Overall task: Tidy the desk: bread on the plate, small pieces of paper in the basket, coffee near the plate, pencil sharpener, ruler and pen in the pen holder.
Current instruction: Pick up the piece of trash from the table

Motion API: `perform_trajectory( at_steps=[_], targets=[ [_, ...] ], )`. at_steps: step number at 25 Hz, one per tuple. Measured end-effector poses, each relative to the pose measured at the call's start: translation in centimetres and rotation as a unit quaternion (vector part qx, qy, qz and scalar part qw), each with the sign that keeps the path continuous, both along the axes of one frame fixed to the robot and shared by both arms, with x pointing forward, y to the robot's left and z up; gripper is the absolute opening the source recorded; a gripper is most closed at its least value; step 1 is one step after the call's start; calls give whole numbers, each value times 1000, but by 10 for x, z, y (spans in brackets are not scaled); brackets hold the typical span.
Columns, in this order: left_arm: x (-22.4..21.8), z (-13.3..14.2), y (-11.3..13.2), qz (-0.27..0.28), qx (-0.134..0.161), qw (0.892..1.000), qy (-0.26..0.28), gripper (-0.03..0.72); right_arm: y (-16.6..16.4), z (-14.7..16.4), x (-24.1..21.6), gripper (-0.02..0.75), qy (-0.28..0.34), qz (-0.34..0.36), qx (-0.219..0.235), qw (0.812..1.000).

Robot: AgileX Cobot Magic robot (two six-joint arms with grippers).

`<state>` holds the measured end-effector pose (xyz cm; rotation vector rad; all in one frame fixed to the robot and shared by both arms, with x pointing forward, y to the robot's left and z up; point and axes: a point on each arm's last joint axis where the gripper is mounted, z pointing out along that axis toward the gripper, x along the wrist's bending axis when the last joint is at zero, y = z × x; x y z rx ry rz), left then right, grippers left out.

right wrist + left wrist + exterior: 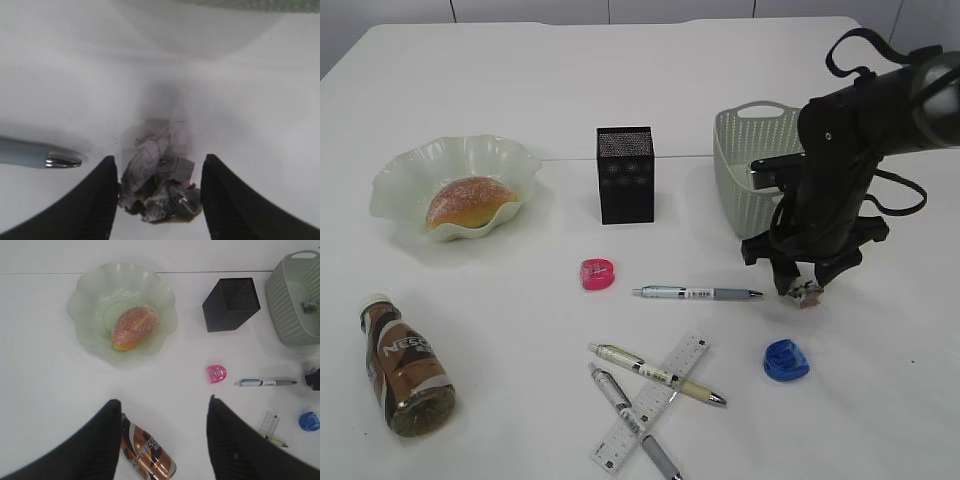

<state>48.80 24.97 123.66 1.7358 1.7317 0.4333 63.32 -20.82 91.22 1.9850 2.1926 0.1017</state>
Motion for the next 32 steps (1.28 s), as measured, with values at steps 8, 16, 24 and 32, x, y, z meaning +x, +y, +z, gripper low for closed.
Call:
perform_trajectory(
  at_steps=[8,16,24,32],
  targets=[
    [0,0,0,0,0,1000,0,403,0,-11,1,393,11,1,-4,1000],
    [0,0,0,0,0,1000,0,403,0,-13,2,237,11,2,-4,1000],
    [0,0,0,0,0,1000,0,402,0,-13,2,-5,14,2,-6,1000],
    [0,0,0,0,0,1000,0,396,0,4,-4,-8,41,-4,-4,999]
  ],
)
